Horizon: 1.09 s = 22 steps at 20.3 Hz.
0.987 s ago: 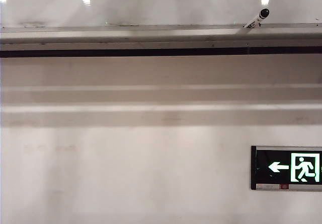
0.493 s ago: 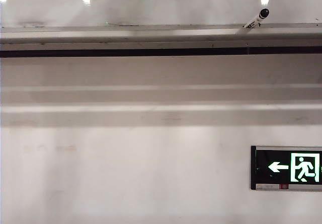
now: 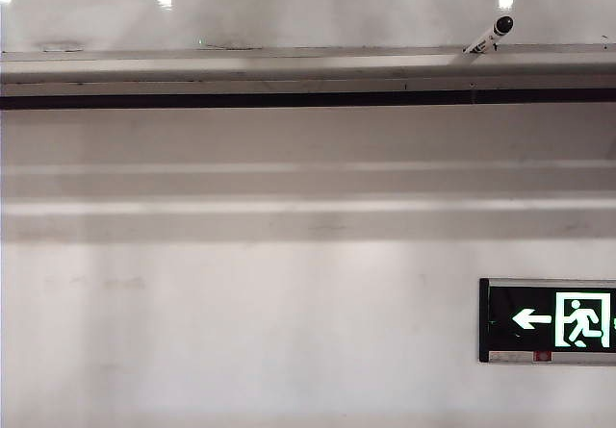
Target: Wipe the whiteboard clean using the black magnetic whiteboard eraser attached to the whiteboard.
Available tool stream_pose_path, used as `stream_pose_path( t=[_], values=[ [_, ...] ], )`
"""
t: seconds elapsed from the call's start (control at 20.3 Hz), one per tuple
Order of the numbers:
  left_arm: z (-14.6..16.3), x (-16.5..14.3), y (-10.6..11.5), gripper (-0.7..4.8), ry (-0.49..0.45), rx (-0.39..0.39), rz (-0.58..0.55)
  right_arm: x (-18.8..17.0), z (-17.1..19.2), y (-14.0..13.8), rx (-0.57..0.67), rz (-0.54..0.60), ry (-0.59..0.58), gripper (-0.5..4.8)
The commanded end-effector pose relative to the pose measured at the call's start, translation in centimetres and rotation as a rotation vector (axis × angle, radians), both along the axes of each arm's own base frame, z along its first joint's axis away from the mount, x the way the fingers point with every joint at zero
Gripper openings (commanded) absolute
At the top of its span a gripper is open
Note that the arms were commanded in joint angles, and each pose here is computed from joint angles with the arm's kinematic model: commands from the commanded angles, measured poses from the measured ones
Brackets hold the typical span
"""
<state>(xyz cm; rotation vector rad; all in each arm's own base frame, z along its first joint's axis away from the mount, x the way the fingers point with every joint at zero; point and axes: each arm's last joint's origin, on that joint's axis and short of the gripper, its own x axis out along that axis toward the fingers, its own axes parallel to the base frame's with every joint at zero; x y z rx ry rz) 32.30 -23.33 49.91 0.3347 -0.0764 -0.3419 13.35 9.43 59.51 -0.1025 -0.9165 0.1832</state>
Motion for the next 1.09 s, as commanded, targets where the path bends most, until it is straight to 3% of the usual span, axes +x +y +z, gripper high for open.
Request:
stream_pose_path(
  t=[0.05,0.35,0.54,0.84,0.94,1.09],
  values=[
    [1.0,1.1,3.3,-0.06,-0.024,-0.06,0.188,-0.3,0.2,-0.2,0.014,0.005,-0.017,-0.01],
    [2.4,0.8,7.1,-0.06,-0.028,-0.071,0.267,-0.4,0.3,-0.2,0.024,0.005,-0.029,-0.01],
    [3.4,0.9,11.3,-0.06,-0.038,-0.074,0.371,-0.4,0.3,-0.3,0.027,0.005,-0.034,-0.01],
    [4.2,1.1,15.9,-0.06,-0.064,-0.083,0.491,-0.4,0.3,-0.3,0.031,0.005,-0.039,-0.01],
    [4.4,1.0,16.7,-0.06,-0.069,-0.102,0.465,-0.4,0.4,-0.3,0.033,0.005,-0.041,-0.01],
    [3.4,1.7,16.2,-0.06,0.012,-0.121,0.253,-0.4,0.4,-0.3,0.037,0.006,-0.046,-0.01]
  ],
)
